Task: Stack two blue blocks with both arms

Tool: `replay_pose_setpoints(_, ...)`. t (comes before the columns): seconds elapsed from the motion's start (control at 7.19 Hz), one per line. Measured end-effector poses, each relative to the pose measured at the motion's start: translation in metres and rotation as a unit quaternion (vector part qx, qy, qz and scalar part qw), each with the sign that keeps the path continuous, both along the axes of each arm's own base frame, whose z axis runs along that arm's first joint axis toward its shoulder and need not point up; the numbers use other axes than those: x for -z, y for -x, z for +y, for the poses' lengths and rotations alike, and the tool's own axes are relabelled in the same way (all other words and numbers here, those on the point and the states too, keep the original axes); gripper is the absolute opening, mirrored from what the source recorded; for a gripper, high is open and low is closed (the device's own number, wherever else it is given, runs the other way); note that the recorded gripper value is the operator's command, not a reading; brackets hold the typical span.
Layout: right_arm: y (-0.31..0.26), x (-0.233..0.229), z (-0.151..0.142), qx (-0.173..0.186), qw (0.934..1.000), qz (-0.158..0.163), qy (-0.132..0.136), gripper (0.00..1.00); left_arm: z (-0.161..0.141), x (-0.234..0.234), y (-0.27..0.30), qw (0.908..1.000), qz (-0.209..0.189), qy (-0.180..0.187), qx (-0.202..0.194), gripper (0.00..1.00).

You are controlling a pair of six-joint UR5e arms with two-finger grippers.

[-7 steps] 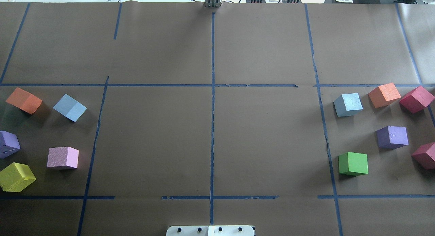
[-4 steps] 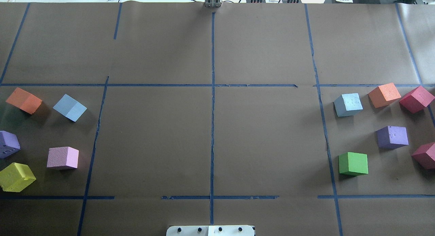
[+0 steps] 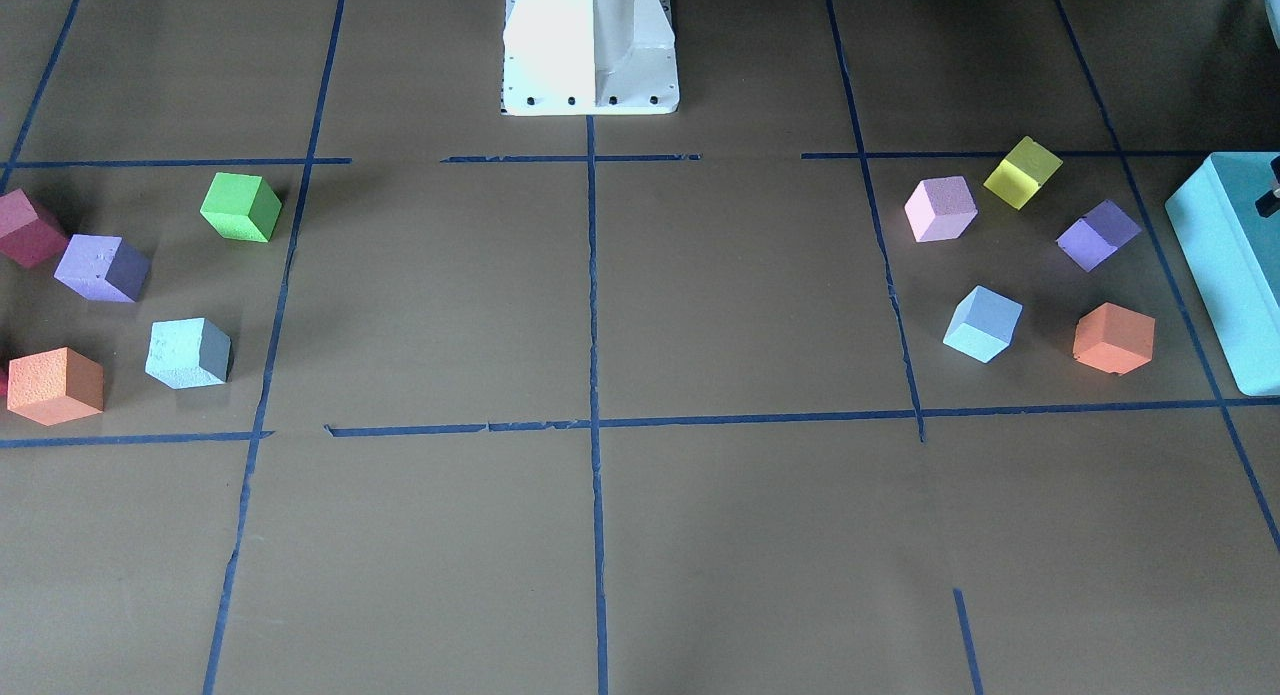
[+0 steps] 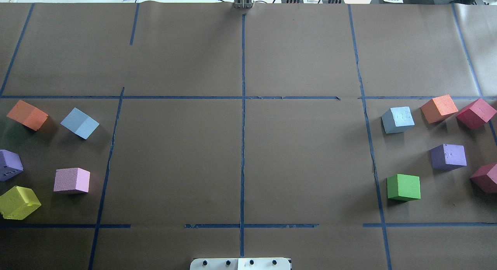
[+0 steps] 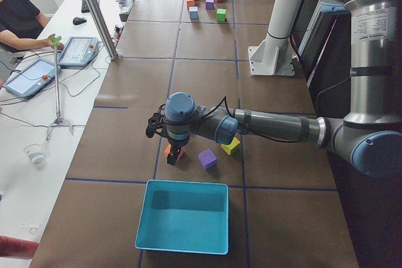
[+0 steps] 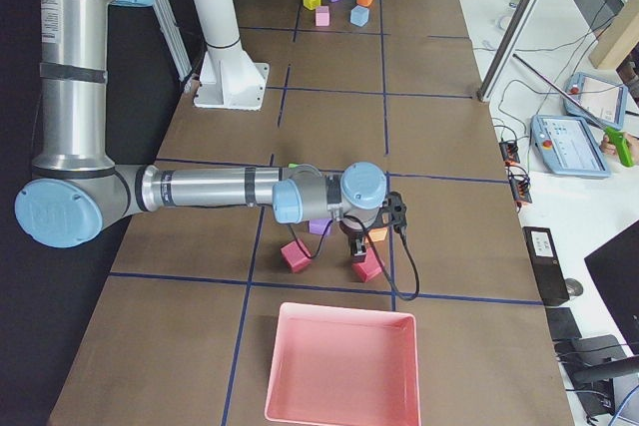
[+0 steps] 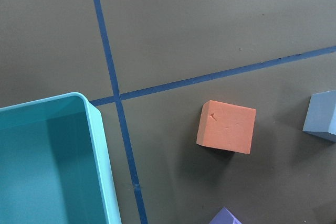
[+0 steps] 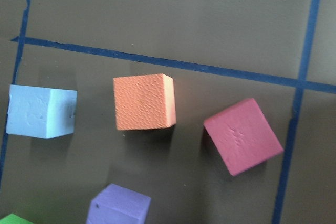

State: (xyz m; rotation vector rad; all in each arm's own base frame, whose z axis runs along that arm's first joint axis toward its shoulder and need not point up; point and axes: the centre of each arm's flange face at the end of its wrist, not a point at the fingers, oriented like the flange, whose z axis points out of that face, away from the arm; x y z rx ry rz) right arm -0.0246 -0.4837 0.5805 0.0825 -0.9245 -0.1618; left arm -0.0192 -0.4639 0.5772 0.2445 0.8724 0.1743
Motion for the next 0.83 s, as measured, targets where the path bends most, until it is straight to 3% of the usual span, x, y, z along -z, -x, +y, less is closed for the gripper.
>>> replay_pose_setpoints(0.56, 0.194, 0.071, -0.029, -0.032, 0.9981, 0.047, -0.021, 0.99, 0.0, 0.006, -0.001, 1.0, 0.005, -0.006, -0.001, 1.0)
replay_pose_setpoints(0.83, 0.236, 0.07, -0.032, -0.042, 0.998, 0.041, -0.025, 0.99, 0.0, 0.009, -0.001, 0.9999, 0.005, -0.01, -0.001, 1.0)
